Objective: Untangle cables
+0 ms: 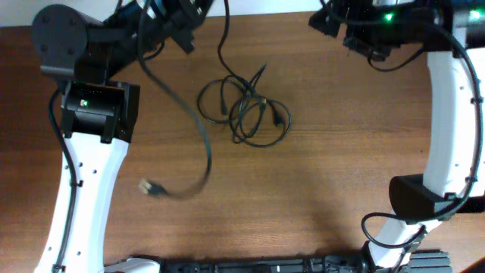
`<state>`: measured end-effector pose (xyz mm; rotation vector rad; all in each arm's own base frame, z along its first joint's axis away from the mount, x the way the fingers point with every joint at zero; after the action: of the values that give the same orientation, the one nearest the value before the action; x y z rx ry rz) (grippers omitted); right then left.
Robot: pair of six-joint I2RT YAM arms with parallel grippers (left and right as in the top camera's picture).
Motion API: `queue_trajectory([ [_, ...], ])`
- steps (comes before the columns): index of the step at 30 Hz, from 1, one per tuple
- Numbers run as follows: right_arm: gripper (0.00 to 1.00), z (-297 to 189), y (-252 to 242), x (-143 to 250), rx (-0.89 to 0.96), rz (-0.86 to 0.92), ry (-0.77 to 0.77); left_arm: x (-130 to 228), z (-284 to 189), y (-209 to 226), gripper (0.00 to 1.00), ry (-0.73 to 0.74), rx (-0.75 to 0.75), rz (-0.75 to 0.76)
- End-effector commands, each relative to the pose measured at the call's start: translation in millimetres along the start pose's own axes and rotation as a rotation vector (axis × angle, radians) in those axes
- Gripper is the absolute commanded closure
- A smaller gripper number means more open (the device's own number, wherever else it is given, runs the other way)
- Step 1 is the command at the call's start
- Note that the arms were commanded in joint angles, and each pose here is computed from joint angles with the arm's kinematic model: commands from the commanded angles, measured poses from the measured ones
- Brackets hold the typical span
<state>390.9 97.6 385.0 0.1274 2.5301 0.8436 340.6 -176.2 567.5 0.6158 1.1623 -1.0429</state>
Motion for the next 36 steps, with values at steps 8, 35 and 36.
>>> queue_trajectory([
  [8,0.03,161.2,-3.0,80.5,0.013,-0.213,0.305,53.6,-42.9,102.4,1.0,0.196,-0.711,0.016],
  [35,0.02,221.7,23.5,59.9,0.112,-0.21,-0.009,20.8,-113.2,135.5,1.0,0.14,-0.812,-0.118],
  [36,0.02,200.9,37.4,52.6,0.087,-0.221,-0.045,36.6,-130.2,155.7,1.0,0.235,-0.944,-0.025],
])
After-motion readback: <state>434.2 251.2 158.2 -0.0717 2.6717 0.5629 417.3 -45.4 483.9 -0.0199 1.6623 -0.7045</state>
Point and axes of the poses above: each gripper's point midway between its finger pads, its own z axis out along the fingers, its own y axis along the line the jaws close on, x = y × z, the point moved 3 cm from there along -z, back along the fingers, and after that the axes turned 4 degrees about -z, right-handed, at the moved point
